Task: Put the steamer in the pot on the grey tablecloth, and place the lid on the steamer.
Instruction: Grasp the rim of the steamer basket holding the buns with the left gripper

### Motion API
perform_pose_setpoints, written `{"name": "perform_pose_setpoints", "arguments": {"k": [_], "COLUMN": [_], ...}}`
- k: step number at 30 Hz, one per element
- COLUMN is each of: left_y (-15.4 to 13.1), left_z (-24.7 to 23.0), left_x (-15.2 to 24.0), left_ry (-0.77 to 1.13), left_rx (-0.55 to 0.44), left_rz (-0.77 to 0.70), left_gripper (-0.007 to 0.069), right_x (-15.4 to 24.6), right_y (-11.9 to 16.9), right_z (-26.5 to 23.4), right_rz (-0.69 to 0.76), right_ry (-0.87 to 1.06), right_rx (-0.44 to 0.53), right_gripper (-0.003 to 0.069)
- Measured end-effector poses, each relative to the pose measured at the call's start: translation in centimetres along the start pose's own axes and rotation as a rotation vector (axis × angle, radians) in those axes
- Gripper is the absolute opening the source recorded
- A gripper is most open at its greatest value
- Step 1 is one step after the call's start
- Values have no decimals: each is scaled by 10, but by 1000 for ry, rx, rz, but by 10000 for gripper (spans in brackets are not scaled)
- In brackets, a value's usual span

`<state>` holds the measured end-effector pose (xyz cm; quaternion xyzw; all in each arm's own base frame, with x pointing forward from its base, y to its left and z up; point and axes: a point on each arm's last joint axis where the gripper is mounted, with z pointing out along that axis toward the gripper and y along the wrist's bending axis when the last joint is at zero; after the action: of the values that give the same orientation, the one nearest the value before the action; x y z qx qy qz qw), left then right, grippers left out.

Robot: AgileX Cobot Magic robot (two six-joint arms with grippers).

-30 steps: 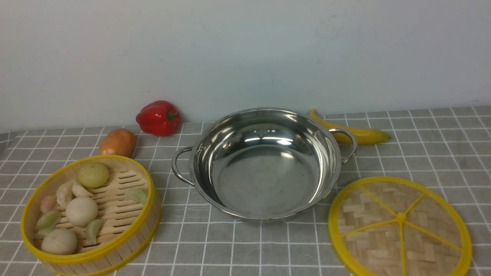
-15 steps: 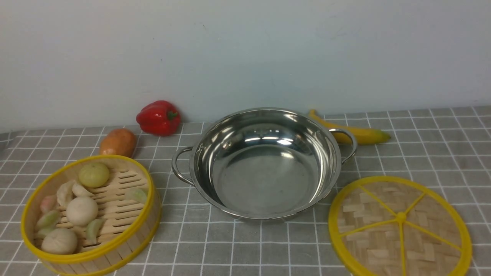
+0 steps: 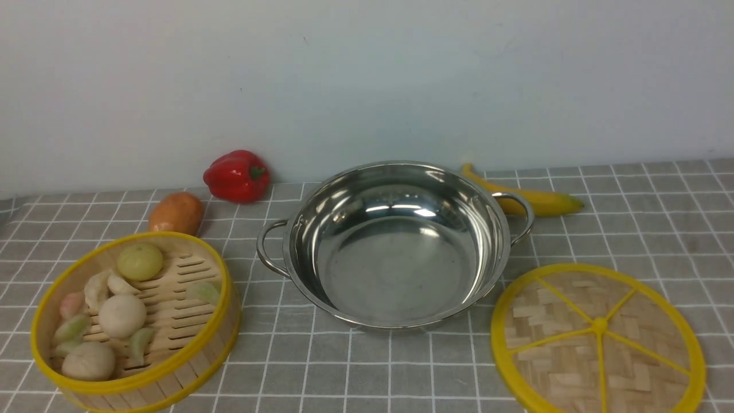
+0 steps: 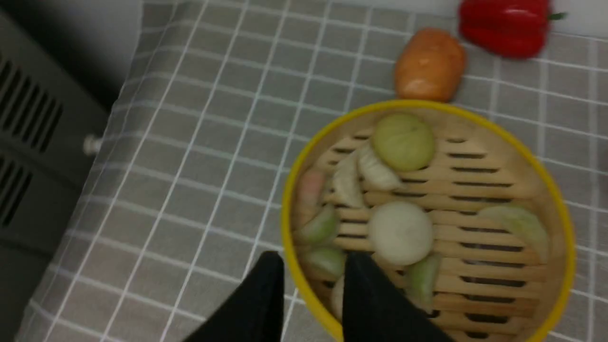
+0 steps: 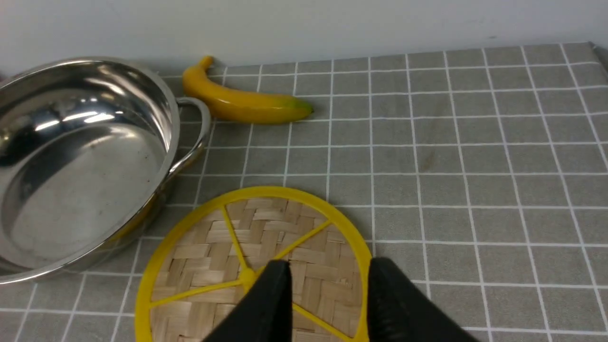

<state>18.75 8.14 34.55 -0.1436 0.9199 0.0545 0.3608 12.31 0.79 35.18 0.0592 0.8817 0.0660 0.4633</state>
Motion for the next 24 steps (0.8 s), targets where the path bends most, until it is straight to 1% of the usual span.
{"name": "perform_pose_setpoints", "arguments": {"k": [2, 3, 5, 6, 9, 11, 13, 15, 17, 18, 20, 24], "left_y": [5, 12, 16, 16, 22, 23, 26, 27, 26, 26, 25, 23], "left_z": [7, 21, 34, 37, 72, 83, 119, 131, 154, 154, 174, 188], "left_x": [0, 0, 0, 1, 3, 3, 7, 10, 17, 16, 25, 30], "left_ry": [25, 75, 117, 129, 221, 243, 301, 324, 376, 376, 427, 445], "left_rx": [-14, -35, -48, -48, -54, -51, -29, -16, 24, 24, 72, 106], "left_rz": [-26, -36, -24, -23, -14, -17, -11, -5, 13, 13, 24, 33], "left_gripper": [185, 195, 209, 210, 245, 256, 272, 272, 272, 272, 274, 274], "right_x": [0, 0, 0, 1, 3, 4, 5, 6, 7, 7, 8, 9], "right_y": [1, 2, 3, 3, 5, 5, 6, 6, 6, 6, 6, 9], "right_z": [0, 0, 1, 1, 1, 1, 0, 0, 0, 0, 0, 0], "right_rz": [-5, -8, -16, -16, -24, -26, -29, -36, -54, -55, -65, -90], "right_ry": [3, 5, 8, 11, 33, 42, 61, 68, 83, 84, 91, 96], "right_rx": [-9, -22, -32, -35, -55, -60, -66, -66, -67, -67, -69, -91], "right_gripper": [244, 244, 244, 244, 244, 244, 244, 244, 244, 244, 244, 244]}}
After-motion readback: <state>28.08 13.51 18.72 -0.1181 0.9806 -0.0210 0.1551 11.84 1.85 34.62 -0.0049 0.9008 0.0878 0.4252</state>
